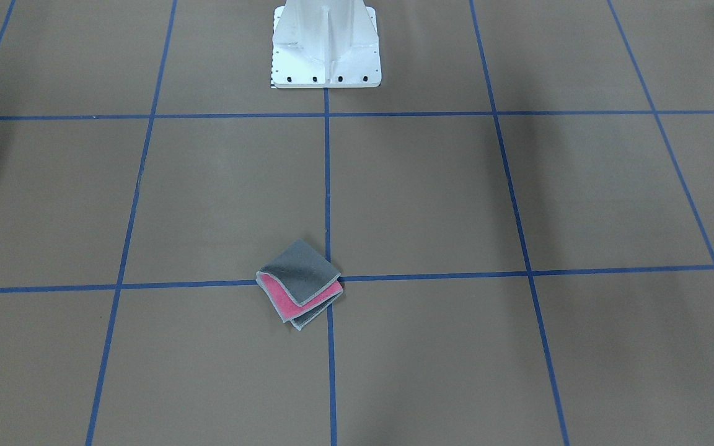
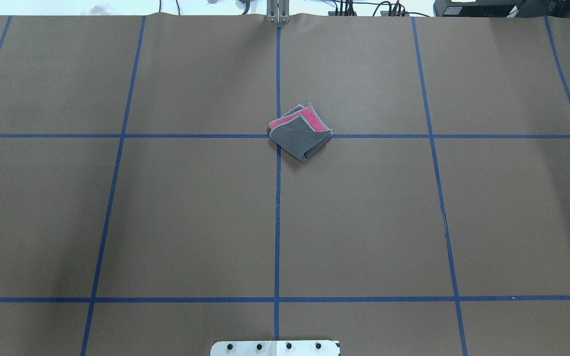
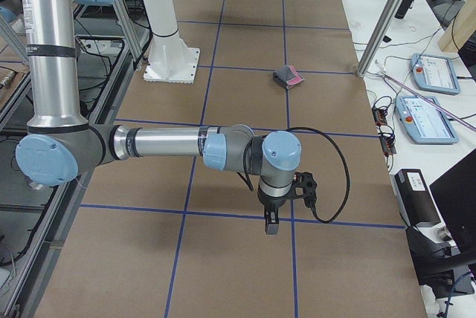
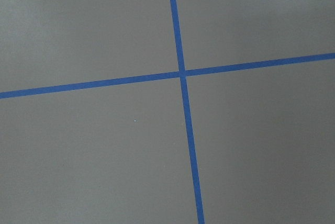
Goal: Fold towel twice with both arms
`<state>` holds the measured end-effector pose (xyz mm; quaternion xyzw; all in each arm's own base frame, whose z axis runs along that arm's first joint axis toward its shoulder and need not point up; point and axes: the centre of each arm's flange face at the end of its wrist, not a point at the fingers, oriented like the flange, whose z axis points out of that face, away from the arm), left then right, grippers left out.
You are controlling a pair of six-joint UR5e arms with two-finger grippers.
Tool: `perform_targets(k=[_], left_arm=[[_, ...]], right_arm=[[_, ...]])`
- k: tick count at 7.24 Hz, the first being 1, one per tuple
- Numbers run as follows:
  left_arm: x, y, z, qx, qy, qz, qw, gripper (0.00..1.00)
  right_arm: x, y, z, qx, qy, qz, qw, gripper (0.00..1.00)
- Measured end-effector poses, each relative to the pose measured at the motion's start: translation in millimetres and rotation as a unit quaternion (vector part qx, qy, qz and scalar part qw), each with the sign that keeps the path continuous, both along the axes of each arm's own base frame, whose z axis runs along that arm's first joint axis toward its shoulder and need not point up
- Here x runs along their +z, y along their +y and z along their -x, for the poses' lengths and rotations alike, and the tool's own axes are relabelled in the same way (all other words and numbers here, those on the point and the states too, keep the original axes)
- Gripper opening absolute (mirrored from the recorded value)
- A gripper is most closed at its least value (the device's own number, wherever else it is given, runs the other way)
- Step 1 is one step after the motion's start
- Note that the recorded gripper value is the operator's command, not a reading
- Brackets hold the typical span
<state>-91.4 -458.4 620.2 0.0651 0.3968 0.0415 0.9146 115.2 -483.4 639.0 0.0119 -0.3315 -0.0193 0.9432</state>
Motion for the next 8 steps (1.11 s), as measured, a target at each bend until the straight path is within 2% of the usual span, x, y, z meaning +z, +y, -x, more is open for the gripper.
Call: perform_targets(k=[8], left_arm=[[0.6,0.2,0.0,0.0,0.0,0.001,1.0,1.0]], right_arm=[[4.5,4.2,2.2,0.0,-0.012,0.005,0.9999,1.0]])
